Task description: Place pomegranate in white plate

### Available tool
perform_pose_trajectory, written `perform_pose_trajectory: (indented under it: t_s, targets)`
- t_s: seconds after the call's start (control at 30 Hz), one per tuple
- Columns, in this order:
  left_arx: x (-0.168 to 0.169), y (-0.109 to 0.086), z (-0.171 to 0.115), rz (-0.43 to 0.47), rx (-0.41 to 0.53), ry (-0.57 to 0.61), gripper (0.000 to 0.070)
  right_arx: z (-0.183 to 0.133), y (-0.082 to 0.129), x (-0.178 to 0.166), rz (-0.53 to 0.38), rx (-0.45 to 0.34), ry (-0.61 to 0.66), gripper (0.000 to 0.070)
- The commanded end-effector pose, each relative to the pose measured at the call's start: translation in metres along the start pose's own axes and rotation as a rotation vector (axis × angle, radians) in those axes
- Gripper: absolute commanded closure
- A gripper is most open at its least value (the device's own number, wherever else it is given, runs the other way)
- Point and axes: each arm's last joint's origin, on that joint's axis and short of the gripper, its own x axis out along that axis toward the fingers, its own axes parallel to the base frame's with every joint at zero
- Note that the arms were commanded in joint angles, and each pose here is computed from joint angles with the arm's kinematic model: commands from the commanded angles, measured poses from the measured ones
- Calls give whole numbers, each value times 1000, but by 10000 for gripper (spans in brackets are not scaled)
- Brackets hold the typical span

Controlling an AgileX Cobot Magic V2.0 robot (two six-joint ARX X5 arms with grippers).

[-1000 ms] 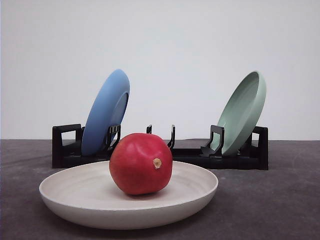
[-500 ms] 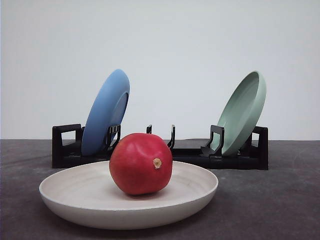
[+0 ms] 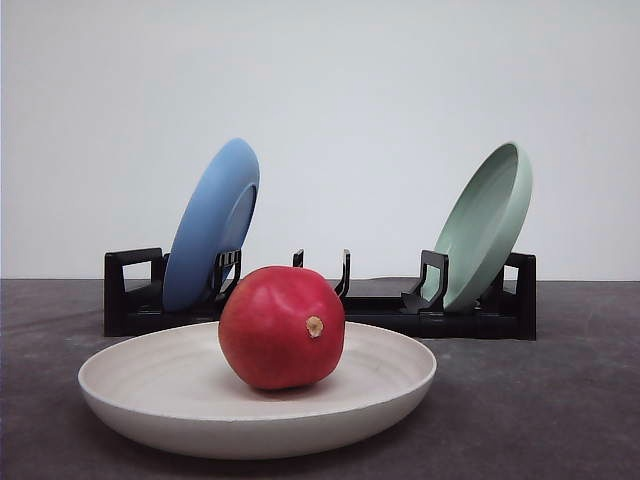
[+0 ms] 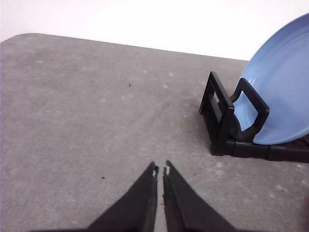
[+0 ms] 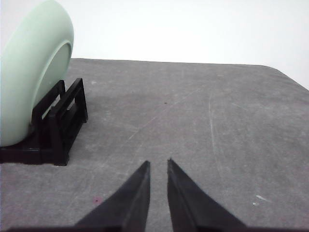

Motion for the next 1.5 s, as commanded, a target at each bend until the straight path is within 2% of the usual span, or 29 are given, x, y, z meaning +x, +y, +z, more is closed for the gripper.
perform_pose_trajectory:
  t_s: [0.0, 1.47]
  targets:
    - [1, 0, -2, 1, 5, -6, 700, 0, 0, 0, -3, 11, -9, 638]
    - [1, 0, -1, 1, 5, -7, 700, 0, 0, 0, -3, 11, -10, 639]
